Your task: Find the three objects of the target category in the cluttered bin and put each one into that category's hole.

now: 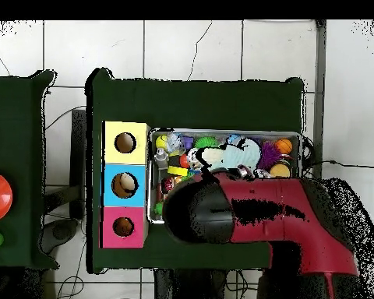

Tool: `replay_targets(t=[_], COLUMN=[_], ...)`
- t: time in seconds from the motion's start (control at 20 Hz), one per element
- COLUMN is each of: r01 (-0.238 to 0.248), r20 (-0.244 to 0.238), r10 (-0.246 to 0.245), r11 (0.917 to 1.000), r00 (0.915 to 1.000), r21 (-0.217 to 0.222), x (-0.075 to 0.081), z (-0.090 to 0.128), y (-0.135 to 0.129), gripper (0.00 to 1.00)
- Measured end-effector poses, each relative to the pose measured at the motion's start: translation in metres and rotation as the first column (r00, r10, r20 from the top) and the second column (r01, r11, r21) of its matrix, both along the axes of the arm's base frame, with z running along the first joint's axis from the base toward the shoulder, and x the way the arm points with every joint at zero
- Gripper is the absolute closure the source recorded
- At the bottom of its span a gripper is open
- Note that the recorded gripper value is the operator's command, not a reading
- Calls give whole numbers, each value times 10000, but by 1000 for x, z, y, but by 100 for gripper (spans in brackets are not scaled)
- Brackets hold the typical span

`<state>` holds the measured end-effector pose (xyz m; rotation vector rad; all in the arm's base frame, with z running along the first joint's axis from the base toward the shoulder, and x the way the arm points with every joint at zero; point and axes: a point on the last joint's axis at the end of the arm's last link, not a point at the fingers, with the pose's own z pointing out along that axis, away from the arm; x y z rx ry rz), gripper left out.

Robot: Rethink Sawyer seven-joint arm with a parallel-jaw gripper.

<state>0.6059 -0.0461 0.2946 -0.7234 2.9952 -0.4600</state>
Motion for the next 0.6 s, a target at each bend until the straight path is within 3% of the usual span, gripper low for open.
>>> replay_targets(t=[0.35, 0.6], r01=[-685, -1359], r20=[-149, -286], r10=[685, 1364], r11=[9976, 9905], r00=[9975, 9902], r21=[38, 190], x=[-4, -5], z=[-5, -20], y=[42, 81], gripper=[100, 100])
